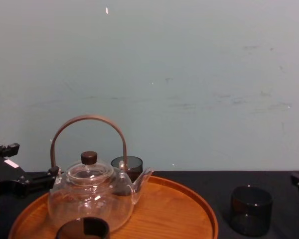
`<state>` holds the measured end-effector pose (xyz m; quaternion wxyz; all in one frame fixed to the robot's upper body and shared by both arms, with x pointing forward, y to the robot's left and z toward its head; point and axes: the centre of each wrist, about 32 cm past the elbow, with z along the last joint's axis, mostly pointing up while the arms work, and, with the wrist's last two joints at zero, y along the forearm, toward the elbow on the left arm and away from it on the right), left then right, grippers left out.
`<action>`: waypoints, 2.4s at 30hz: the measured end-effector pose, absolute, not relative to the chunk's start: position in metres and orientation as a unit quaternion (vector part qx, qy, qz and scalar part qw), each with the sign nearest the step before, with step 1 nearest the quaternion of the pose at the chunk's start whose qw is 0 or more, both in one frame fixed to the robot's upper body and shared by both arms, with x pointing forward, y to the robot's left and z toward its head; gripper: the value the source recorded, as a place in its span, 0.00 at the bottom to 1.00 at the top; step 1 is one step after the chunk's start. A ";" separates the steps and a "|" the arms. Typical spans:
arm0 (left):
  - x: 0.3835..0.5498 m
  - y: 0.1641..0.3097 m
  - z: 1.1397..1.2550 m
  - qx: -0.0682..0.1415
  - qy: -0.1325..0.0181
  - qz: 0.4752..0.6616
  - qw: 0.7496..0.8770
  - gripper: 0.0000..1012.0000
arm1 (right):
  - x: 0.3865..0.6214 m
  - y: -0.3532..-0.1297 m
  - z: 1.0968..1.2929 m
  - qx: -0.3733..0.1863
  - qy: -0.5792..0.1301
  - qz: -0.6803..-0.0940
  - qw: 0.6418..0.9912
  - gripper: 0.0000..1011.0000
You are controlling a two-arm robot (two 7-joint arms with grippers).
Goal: Pick up the glass from the table and place it on the tray.
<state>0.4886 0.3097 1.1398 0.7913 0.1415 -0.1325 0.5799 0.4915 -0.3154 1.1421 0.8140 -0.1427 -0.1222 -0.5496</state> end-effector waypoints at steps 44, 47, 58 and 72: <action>0.489 0.310 1.140 0.142 -0.132 0.580 0.791 1.00 | 0.441 -0.322 1.163 -0.187 -0.091 -0.462 0.862 1.00; 0.489 0.310 1.140 0.141 -0.132 0.580 0.791 1.00 | 0.440 -0.315 1.160 -0.187 -0.087 -0.450 0.869 1.00; 0.489 0.310 1.140 0.141 -0.132 0.580 0.791 1.00 | 0.442 -0.293 1.153 -0.180 -0.078 -0.408 0.892 1.00; 0.489 0.310 1.140 0.141 -0.132 0.580 0.791 1.00 | 0.433 -0.283 1.169 -0.153 -0.096 -0.387 0.904 1.00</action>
